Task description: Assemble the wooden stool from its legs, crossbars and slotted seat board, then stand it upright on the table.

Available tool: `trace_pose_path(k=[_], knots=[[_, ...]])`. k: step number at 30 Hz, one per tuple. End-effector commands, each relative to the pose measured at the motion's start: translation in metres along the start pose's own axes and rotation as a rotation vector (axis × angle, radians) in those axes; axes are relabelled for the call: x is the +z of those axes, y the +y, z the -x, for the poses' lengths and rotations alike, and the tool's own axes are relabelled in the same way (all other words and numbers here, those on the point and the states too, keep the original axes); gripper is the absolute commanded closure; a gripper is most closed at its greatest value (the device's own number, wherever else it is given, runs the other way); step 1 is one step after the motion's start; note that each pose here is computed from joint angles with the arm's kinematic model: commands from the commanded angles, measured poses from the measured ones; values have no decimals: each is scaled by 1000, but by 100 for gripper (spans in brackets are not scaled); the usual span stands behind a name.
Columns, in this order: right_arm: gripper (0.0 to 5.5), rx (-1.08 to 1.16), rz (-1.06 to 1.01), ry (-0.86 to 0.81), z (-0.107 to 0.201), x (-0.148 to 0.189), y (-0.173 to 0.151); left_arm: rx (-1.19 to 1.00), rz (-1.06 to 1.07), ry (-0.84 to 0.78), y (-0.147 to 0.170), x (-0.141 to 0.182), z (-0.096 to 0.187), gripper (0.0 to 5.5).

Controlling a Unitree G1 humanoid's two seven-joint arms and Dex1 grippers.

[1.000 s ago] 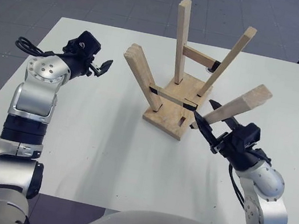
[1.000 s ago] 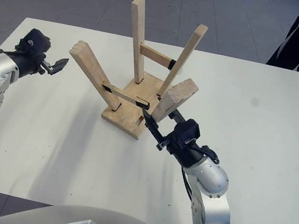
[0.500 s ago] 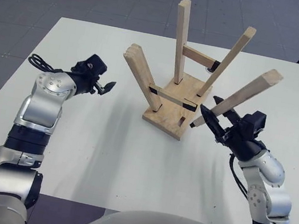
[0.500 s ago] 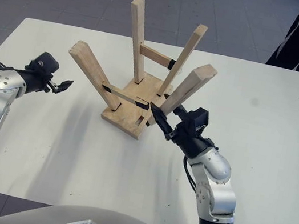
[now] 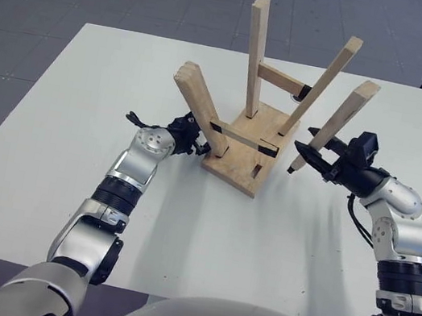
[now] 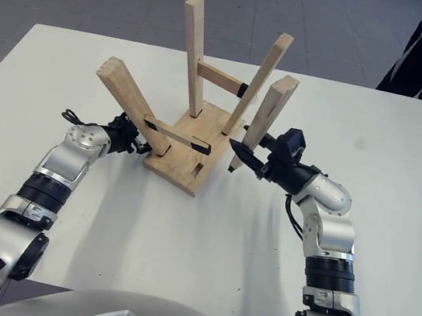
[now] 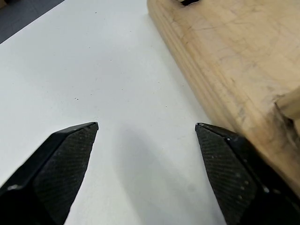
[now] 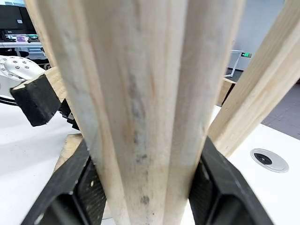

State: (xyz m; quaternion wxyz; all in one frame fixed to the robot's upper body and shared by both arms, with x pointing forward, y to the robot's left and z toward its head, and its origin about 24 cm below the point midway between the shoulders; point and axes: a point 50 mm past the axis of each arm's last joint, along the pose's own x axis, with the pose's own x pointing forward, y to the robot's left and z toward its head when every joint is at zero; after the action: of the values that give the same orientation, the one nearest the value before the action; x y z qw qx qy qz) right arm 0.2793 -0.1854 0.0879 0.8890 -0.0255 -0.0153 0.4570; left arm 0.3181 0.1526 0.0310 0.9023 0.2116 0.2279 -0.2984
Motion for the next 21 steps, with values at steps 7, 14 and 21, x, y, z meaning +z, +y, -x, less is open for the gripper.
trace_pose_path(k=[7, 14, 21], knots=[[345, 30, 35, -37, 0, 8, 4, -217, 39, -20, -41, -9, 33, 164], [345, 14, 106, -35, 25, 6, -3, -58, -32, 59, -4, -23, 46, 164], [345, 60, 132, -107, 36, 18, 21, -13, -23, 52, 3, -25, 48, 164]])
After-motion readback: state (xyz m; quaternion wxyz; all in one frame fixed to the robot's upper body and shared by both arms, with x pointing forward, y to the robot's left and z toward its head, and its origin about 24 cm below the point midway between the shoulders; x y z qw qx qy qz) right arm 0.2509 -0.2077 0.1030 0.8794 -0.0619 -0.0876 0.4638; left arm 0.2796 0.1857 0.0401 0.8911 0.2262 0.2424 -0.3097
